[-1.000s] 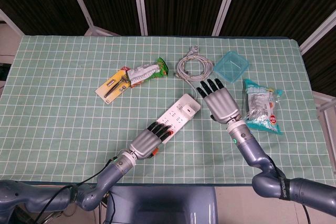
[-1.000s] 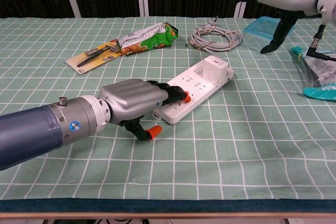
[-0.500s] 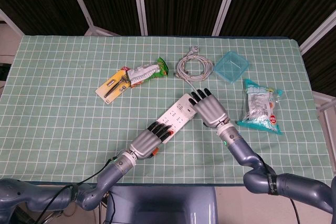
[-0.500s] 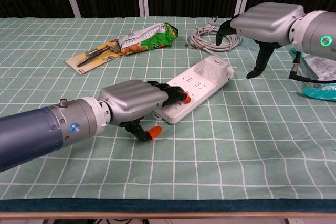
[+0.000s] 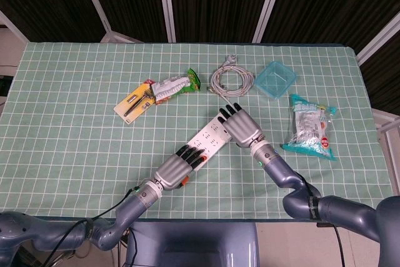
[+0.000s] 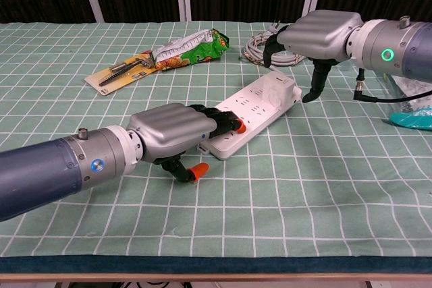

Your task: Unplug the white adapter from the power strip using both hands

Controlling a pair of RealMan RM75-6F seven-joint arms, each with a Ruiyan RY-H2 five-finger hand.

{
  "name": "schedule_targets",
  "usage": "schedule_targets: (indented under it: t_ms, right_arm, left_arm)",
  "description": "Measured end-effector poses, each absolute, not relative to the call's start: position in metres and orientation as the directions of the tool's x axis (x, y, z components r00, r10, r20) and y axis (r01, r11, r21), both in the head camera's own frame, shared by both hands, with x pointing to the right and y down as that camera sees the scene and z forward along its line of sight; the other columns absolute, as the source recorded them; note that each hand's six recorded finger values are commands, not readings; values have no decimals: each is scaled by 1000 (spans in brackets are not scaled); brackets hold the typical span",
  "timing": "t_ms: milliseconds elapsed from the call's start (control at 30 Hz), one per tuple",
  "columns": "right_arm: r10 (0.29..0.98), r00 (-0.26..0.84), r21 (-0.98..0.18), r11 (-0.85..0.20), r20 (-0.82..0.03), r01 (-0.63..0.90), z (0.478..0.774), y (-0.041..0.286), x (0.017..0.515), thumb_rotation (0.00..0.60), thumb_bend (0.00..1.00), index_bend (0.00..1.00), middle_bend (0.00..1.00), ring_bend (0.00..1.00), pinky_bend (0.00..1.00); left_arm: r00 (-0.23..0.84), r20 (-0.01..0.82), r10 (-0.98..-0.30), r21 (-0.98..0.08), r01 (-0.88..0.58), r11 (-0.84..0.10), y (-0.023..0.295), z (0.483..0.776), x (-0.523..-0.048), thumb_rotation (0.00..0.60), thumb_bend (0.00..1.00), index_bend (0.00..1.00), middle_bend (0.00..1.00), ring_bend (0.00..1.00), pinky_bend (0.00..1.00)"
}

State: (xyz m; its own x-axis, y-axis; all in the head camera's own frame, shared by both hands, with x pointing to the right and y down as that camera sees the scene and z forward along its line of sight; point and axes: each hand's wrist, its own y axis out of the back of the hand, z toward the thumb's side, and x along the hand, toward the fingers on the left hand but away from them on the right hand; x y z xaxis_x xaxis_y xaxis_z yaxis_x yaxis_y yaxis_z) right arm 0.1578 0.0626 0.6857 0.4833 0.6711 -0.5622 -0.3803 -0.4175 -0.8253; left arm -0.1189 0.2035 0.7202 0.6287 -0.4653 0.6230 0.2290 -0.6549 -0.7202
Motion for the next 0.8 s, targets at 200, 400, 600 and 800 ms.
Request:
schedule_targets:
  t_ms: [200,400,600,800]
  right_arm:
    - [657,491,-820,-429,-571,-379,694,66,152,600,215,349,206,175,218]
    - [656,493,-820,-434,-571,-373,700,66,149,600,215,349,206,176,218]
    - [655,490,-817,-442,-576,-369,707,67,148,600,217,354,206,176,218]
    - [656,485,-816,-451,-578,-362,712,66,146,600,226,364,206,176,218]
  left_arm:
    - [628,626,-463,-718,232,-657,204,721,-120,600,467,92,55,28,122]
    - [625,629,-463,-714,230,-661,204,723,-120,600,468,91,55,28,121]
    - [623,632,-460,-712,232,-663,205,725,-121,600,467,91,55,28,121]
    - [622,632,-462,-711,230,-664,205,726,-122,600,467,91,55,28,121]
